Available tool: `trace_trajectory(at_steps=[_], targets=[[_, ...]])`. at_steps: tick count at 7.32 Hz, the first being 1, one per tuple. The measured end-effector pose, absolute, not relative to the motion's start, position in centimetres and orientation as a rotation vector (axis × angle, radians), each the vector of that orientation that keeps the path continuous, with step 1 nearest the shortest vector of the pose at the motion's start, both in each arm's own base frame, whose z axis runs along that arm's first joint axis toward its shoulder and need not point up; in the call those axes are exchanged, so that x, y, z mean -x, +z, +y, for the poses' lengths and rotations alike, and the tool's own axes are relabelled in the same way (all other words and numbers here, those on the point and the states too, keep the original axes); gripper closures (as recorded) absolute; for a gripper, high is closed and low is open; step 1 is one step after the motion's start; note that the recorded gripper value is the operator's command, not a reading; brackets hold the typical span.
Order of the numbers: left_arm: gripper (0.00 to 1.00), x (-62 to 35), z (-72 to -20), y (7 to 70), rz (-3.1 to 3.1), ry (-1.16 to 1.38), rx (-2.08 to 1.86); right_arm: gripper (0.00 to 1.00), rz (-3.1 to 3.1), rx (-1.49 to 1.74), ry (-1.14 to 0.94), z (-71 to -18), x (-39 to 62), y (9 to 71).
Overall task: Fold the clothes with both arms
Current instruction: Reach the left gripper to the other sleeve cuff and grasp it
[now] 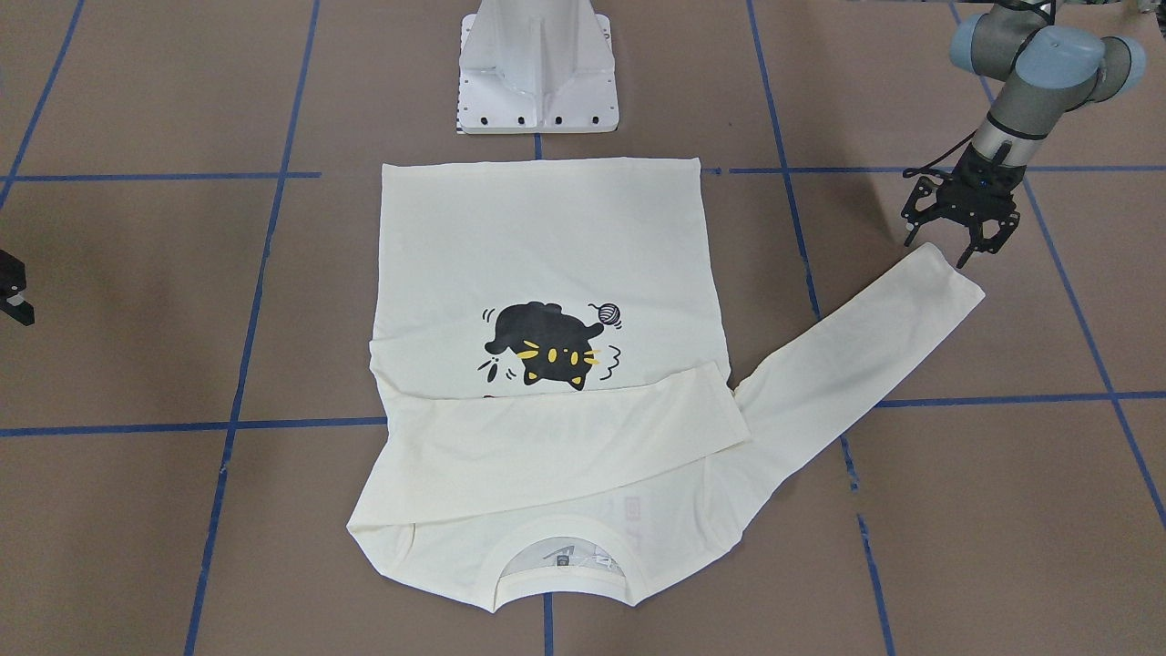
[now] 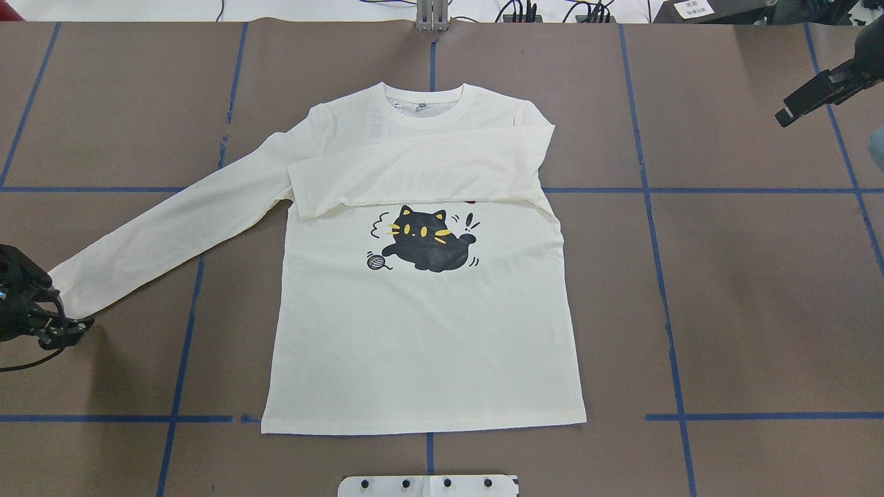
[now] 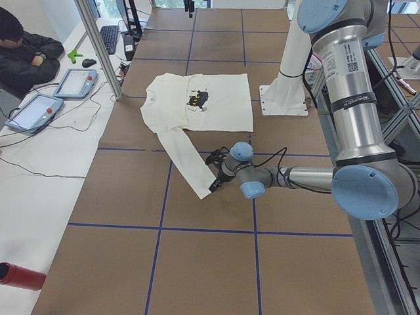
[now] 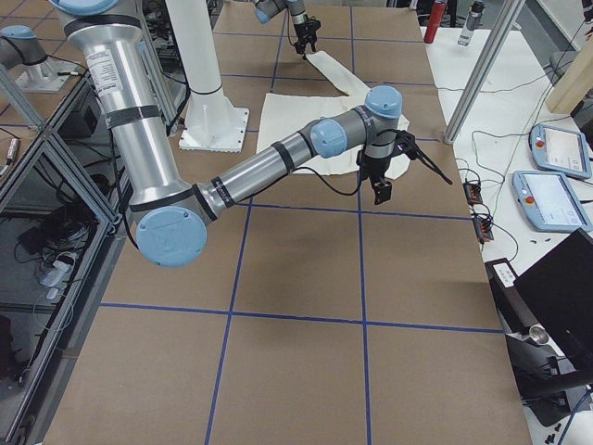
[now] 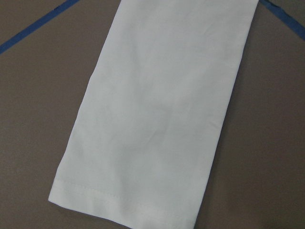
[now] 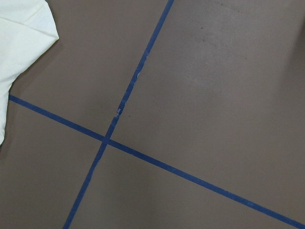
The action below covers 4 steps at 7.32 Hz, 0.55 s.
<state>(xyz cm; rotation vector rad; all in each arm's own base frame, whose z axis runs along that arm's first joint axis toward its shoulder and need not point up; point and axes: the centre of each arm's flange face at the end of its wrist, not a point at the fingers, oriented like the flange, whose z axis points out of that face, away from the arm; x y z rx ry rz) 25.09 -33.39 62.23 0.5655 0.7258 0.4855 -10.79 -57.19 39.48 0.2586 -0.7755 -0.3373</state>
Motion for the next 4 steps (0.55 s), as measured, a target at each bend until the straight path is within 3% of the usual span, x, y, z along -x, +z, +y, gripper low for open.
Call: trace_trajectory(at_steps=[1,4], targets=[[1.0,-25.18,-33.45,62.25,0.726,0.486,-0.567,0.0,-0.775,-0.258,-0.337,-57.17,10.8,39.5],[1.0,-24.97,-33.58,61.35,0.737,0.483,-0.585,0.0,-0.775,-0.256,-0.337,-57.22,10.81,39.62]])
